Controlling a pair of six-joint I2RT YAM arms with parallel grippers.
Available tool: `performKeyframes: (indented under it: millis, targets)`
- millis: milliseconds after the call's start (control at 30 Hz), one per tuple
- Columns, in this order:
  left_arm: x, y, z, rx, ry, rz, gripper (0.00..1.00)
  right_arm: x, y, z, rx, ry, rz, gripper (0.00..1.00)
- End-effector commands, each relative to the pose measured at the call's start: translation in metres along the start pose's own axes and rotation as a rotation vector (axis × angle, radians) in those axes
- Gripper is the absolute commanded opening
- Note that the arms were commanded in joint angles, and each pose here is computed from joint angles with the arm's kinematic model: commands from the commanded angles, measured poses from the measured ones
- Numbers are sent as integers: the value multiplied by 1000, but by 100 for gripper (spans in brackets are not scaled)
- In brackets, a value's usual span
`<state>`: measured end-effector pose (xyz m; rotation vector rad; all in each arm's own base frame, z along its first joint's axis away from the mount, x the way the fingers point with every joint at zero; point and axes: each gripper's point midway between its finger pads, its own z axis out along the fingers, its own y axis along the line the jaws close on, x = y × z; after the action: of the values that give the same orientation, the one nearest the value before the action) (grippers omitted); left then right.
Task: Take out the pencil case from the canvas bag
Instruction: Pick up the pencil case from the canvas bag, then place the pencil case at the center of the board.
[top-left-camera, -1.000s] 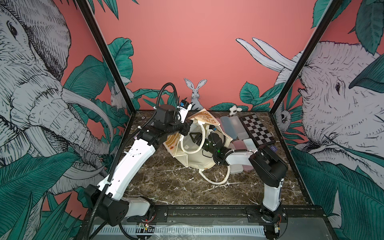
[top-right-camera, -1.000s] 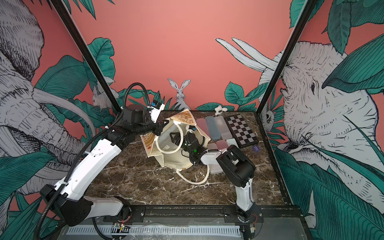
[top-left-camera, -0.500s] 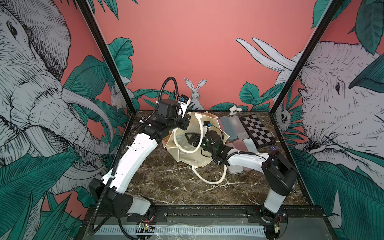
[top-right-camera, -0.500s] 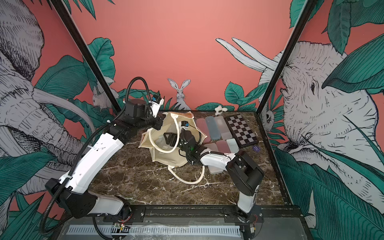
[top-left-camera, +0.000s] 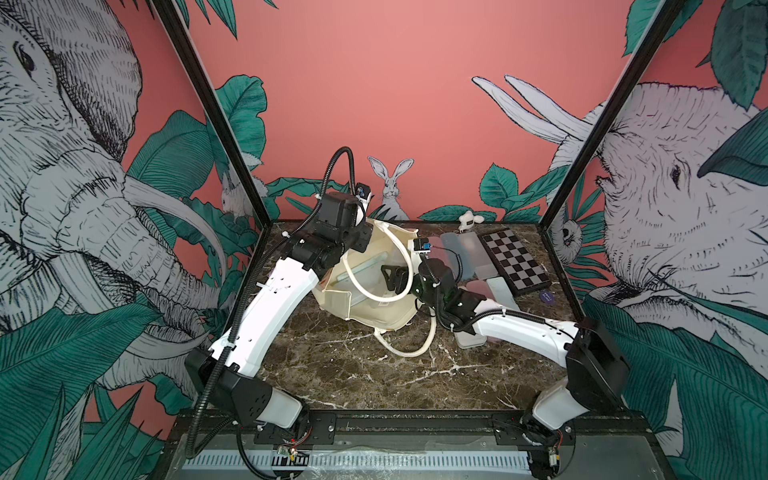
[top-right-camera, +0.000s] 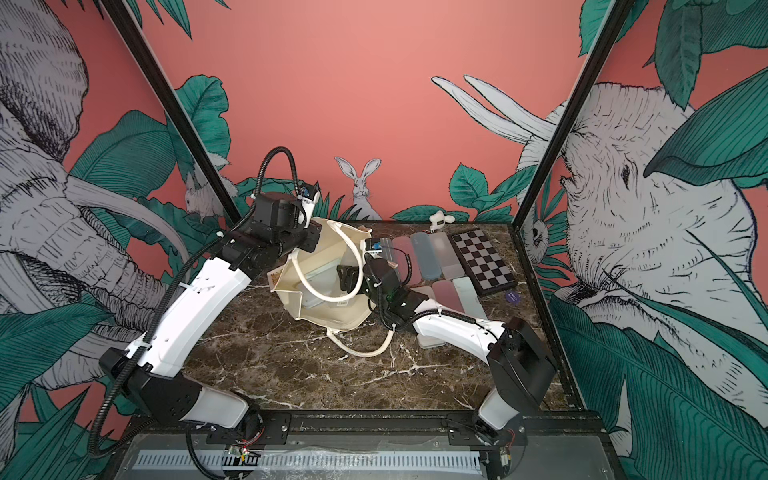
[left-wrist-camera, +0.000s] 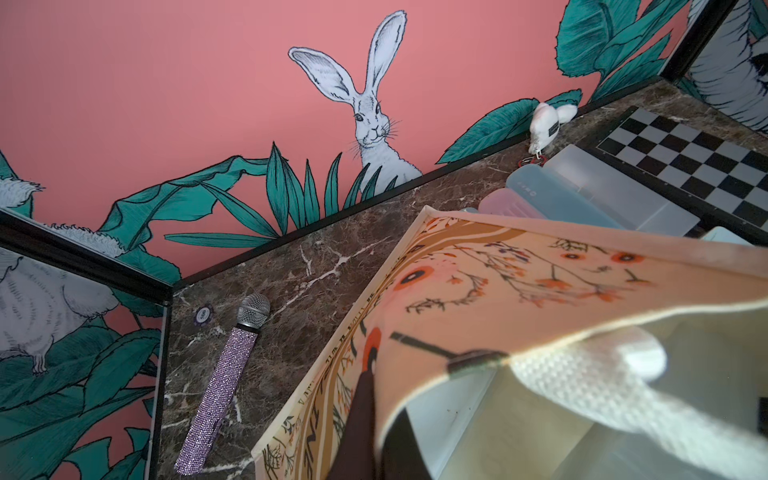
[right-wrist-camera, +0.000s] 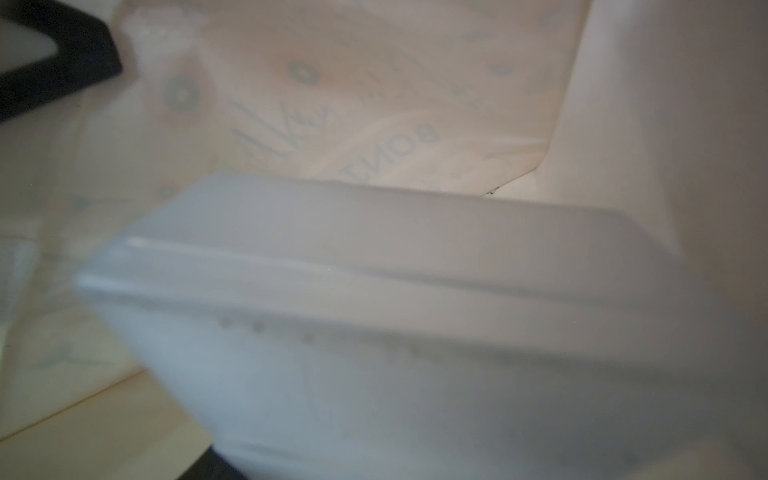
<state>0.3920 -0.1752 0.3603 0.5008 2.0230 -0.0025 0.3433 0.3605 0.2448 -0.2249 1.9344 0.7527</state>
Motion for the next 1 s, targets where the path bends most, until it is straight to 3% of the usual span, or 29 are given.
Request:
performKeyframes:
  millis: [0, 333, 667, 967]
  targets:
    - [-12, 27, -12, -97, -24, -5, 0, -18, 0, -14, 34, -34, -131, 36]
    - [-11, 51, -15, -142, -17, -49, 0, -33, -11, -41, 111, -37, -356, 36]
    - [0, 68, -4, -183, 13, -91, 0, -66, -3, -76, 65, -157, -153, 35]
    - [-1, 101, -17, -292, -7, -164, 0, -78, -22, -109, 135, -154, -115, 35]
